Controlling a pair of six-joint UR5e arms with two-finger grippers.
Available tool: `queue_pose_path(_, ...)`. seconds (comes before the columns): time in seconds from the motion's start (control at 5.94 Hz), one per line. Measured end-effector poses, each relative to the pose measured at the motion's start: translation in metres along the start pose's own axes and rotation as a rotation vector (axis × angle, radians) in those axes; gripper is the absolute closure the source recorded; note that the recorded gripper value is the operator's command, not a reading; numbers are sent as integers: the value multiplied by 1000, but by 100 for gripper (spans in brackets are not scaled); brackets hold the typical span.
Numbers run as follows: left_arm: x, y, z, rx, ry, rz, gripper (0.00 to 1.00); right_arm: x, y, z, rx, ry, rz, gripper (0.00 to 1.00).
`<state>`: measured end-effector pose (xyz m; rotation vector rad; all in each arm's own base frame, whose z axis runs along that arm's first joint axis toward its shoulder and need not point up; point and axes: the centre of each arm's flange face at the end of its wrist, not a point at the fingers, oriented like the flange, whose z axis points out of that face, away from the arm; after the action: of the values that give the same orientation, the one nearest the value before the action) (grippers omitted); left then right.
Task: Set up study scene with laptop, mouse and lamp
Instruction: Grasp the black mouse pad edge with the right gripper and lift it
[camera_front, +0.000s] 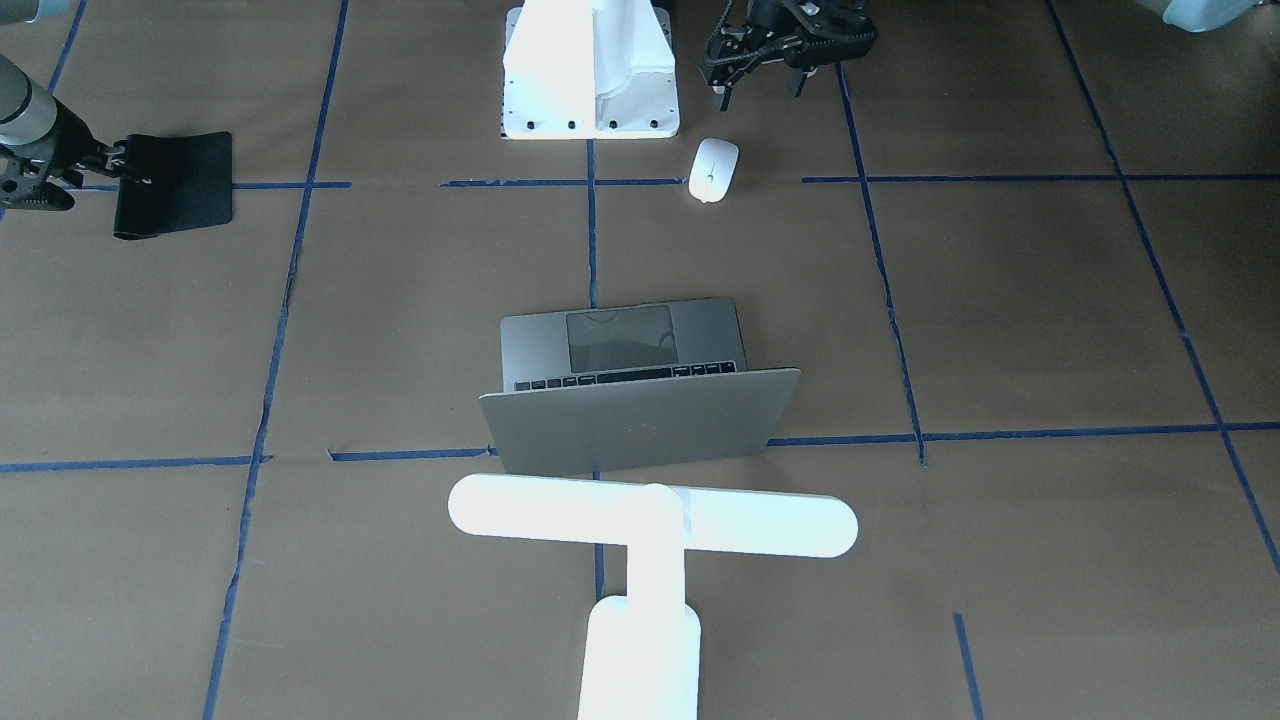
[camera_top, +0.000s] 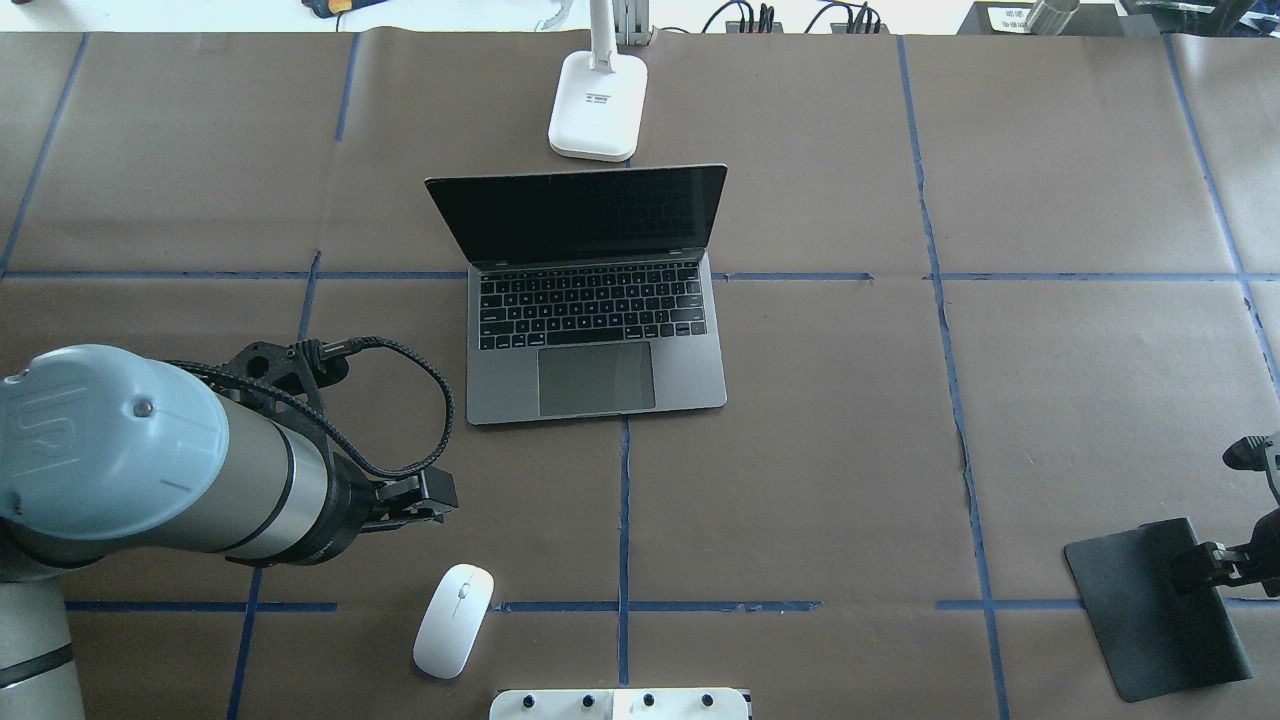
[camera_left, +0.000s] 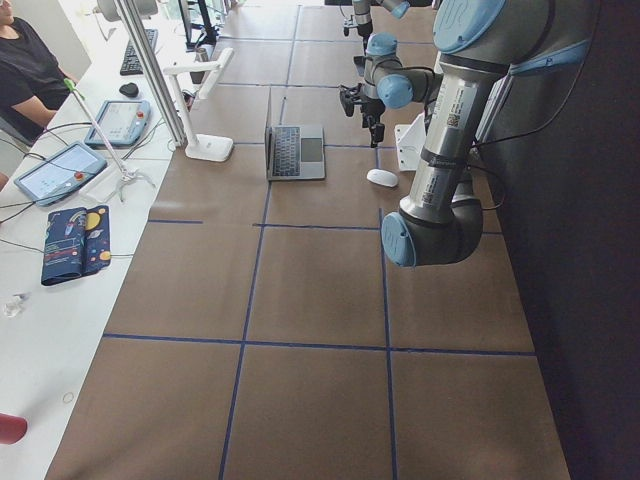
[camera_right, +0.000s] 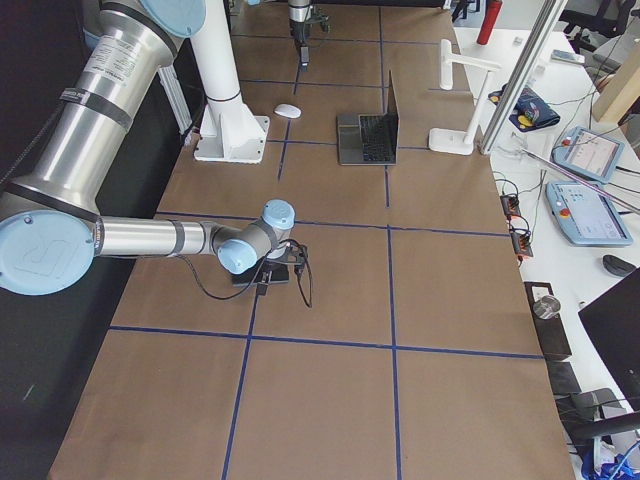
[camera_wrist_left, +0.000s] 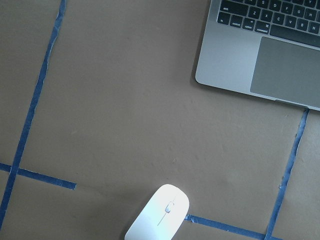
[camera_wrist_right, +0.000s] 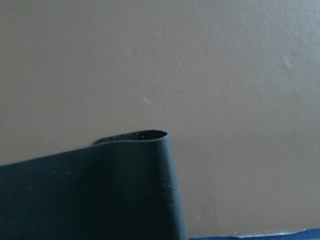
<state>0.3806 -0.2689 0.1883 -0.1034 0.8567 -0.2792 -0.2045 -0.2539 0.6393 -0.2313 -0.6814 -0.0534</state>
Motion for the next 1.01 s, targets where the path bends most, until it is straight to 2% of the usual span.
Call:
queue_pose_path(0.17, 0, 0, 0, 0, 1, 0, 0, 2, 1, 3, -8, 4, -3, 69)
queue_pose_path(0.34, 0, 0, -1, 0, 2, 1, 0, 2, 1, 4, -12, 2, -4, 89)
queue_pose_path(0.5, 0, 0, -1, -1, 3, 1, 0, 1, 2, 3, -6, -9, -14, 98)
queue_pose_path(1.01, 0, 0, 0, -2, 0, 0, 0, 3, 7, -3, 18, -43, -40, 100)
